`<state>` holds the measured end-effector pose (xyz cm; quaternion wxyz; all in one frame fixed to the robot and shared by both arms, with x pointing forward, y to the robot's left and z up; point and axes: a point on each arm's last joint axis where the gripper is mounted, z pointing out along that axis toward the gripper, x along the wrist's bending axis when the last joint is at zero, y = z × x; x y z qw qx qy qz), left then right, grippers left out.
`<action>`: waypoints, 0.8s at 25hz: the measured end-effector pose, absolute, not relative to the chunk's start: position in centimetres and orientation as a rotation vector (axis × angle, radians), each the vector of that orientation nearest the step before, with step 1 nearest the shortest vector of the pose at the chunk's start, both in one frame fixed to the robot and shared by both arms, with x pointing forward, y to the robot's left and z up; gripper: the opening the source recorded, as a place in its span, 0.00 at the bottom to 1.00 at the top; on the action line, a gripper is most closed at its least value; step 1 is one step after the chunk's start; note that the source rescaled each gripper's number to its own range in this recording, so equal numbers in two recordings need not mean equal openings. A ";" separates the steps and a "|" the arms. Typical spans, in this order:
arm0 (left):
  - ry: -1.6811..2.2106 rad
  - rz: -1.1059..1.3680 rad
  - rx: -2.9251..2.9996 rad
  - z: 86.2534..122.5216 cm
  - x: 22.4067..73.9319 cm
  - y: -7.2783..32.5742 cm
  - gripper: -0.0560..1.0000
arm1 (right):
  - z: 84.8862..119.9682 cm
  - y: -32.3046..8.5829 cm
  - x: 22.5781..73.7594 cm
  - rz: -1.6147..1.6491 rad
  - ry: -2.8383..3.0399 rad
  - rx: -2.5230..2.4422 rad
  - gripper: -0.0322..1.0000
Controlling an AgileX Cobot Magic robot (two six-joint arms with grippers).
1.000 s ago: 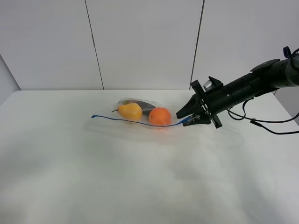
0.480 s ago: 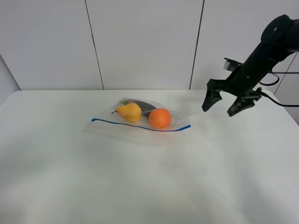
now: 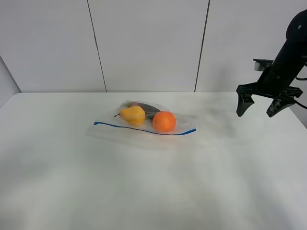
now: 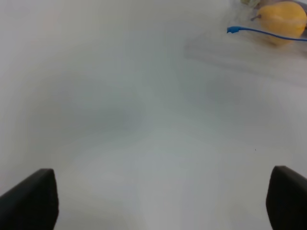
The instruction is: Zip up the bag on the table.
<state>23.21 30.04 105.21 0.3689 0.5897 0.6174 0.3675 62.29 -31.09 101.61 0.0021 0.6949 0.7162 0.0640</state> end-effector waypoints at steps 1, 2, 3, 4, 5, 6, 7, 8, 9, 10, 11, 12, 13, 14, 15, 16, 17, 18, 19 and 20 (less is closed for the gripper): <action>1.585 0.943 1.514 105.2 23.2 30.0 1.00 | 101.9 -31.0 61.6 0.204 2.248 2.184 0.99; 1.585 0.943 1.514 105.2 23.2 30.0 1.00 | 102.1 -31.0 61.0 0.203 2.251 2.186 0.99; 1.585 0.943 1.514 105.2 23.2 30.0 1.00 | 102.3 -30.9 60.3 0.200 2.252 2.189 0.99; 1.585 0.943 1.514 105.2 23.2 30.0 1.00 | 102.6 -30.9 59.2 0.195 2.255 2.191 0.99; 1.585 0.943 1.514 105.2 23.2 30.0 1.00 | 102.7 -30.8 58.2 0.189 2.260 2.195 0.99; 1.585 0.943 1.514 105.2 23.2 30.0 1.00 | 102.9 -30.8 56.9 0.181 2.265 2.198 0.99; 1.585 0.943 1.514 105.2 23.2 30.0 1.00 | 102.9 -30.7 55.7 0.172 2.270 2.204 0.99; 1.585 0.943 1.514 105.2 23.2 30.0 1.00 | 103.0 -30.6 54.2 0.162 2.276 2.209 0.99; 1.585 0.943 1.514 105.2 23.2 30.0 1.00 | 103.0 -30.5 52.5 0.151 2.282 2.216 0.99; 1.585 0.943 1.514 105.2 23.2 30.0 1.00 | 102.6 -30.4 50.9 0.130 2.292 2.228 0.99; 1.585 0.943 1.514 105.2 23.2 30.0 1.00 | 102.8 -30.3 49.3 0.132 2.292 2.227 0.99; 1.585 0.943 1.514 105.2 23.2 30.0 1.00 | 102.6 -30.2 47.4 0.125 2.296 2.230 0.99; 1.585 0.943 1.514 105.2 23.2 30.0 1.00 | 102.4 -30.1 45.5 0.120 2.301 2.231 0.99; 1.585 0.943 1.514 105.2 23.2 30.0 1.00 | 102.2 -30.1 44.0 0.122 2.299 2.230 0.99; 1.585 0.943 1.514 105.2 23.2 30.0 1.00 | 101.9 -30.0 42.3 0.138 2.289 2.221 0.99; 1.585 0.943 1.514 105.2 23.2 30.0 1.00 | 101.7 -29.9 40.9 0.174 2.266 2.201 0.99; 1.585 0.943 1.514 105.2 23.2 30.0 1.00 | 101.3 -29.8 39.6 0.205 2.246 2.183 0.99; 1.585 0.943 1.514 105.2 23.2 30.0 1.00 | 101.4 -29.8 38.4 0.265 2.208 2.146 0.99; 1.585 0.943 1.514 105.2 23.2 30.0 1.00 | 101.5 -29.7 37.0 0.329 2.165 2.103 0.99; 1.585 0.943 1.514 105.2 23.2 30.0 1.00 | 101.5 -29.7 36.0 0.373 2.135 2.073 0.99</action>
